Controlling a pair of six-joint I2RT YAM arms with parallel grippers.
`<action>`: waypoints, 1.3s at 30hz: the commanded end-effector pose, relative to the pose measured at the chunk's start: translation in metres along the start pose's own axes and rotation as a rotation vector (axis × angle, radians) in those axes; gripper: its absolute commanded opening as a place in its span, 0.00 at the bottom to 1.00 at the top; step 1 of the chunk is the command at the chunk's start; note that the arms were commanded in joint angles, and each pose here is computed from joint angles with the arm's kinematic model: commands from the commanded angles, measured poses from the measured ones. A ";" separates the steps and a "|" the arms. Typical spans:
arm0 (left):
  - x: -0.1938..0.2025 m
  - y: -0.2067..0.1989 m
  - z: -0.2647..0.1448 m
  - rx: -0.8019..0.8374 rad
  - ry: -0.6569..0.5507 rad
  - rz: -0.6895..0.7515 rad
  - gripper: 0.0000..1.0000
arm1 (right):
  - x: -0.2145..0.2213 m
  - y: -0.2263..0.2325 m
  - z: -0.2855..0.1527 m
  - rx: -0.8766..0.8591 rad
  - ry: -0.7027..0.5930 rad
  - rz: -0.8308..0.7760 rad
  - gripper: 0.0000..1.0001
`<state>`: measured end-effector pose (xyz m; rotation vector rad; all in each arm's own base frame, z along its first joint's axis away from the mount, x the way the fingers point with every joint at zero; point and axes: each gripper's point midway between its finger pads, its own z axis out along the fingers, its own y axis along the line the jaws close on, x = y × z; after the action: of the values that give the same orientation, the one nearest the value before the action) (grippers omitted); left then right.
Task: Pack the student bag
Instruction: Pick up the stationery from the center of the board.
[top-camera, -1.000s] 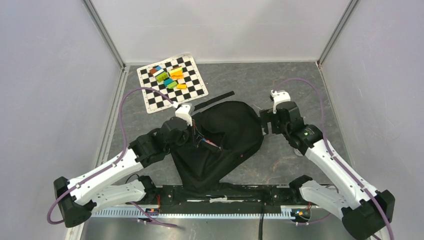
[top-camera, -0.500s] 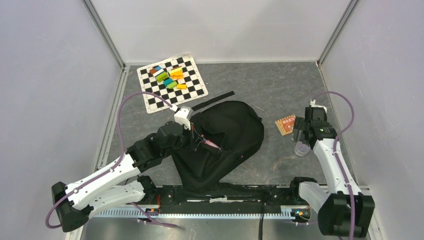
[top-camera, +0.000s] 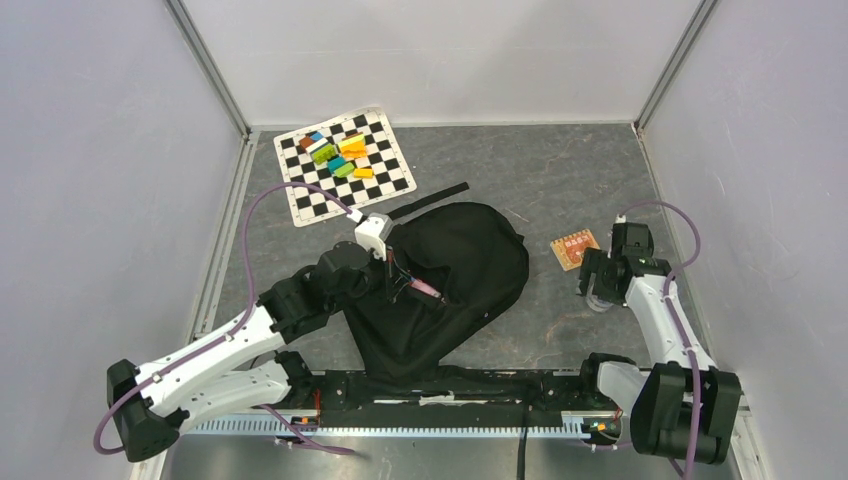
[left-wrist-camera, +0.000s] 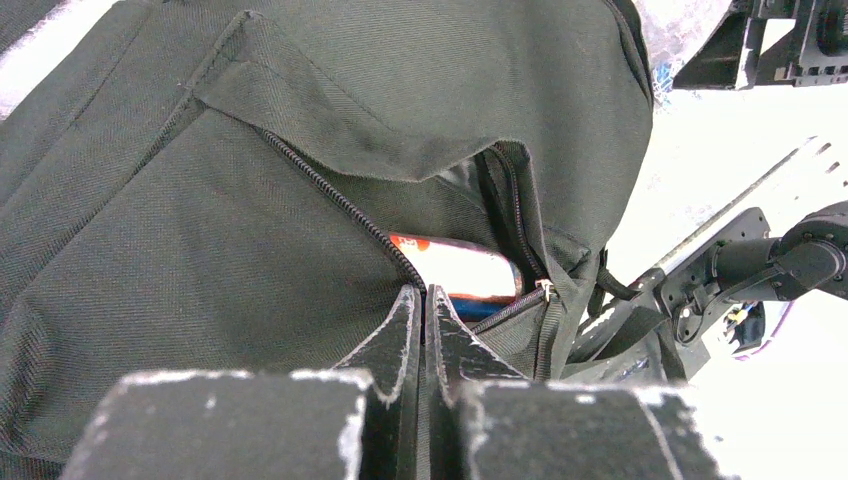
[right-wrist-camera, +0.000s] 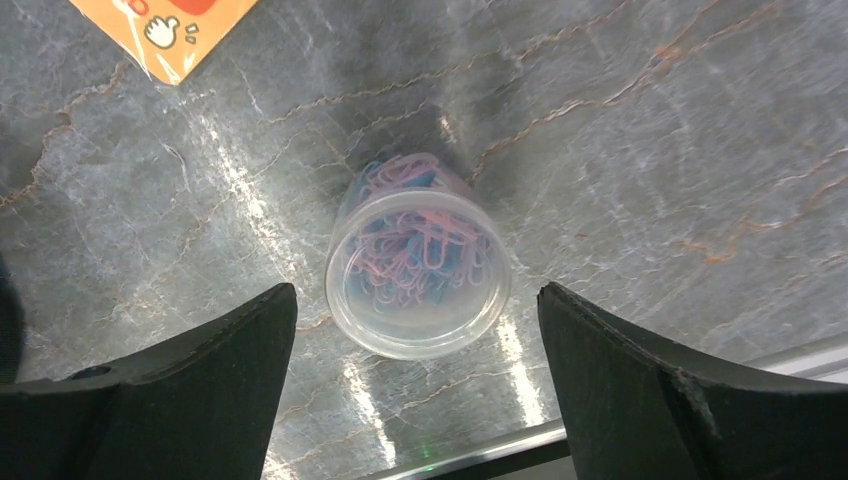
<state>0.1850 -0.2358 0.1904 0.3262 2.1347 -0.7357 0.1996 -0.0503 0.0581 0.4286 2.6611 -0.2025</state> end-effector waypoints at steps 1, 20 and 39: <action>-0.024 -0.019 -0.004 0.083 -0.076 0.029 0.02 | 0.001 0.006 0.008 -0.029 0.010 0.002 0.90; -0.015 -0.003 0.000 -0.024 -0.038 -0.082 0.02 | -0.046 0.028 -0.019 -0.168 -0.195 -0.037 0.26; -0.011 0.016 -0.003 -0.153 -0.042 -0.222 0.02 | -0.046 0.313 -0.244 -1.203 -0.537 -0.536 0.21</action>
<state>0.1924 -0.2304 0.1801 0.1004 2.2205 -0.7047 0.2576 0.2336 0.2397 -0.5438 1.9972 0.7781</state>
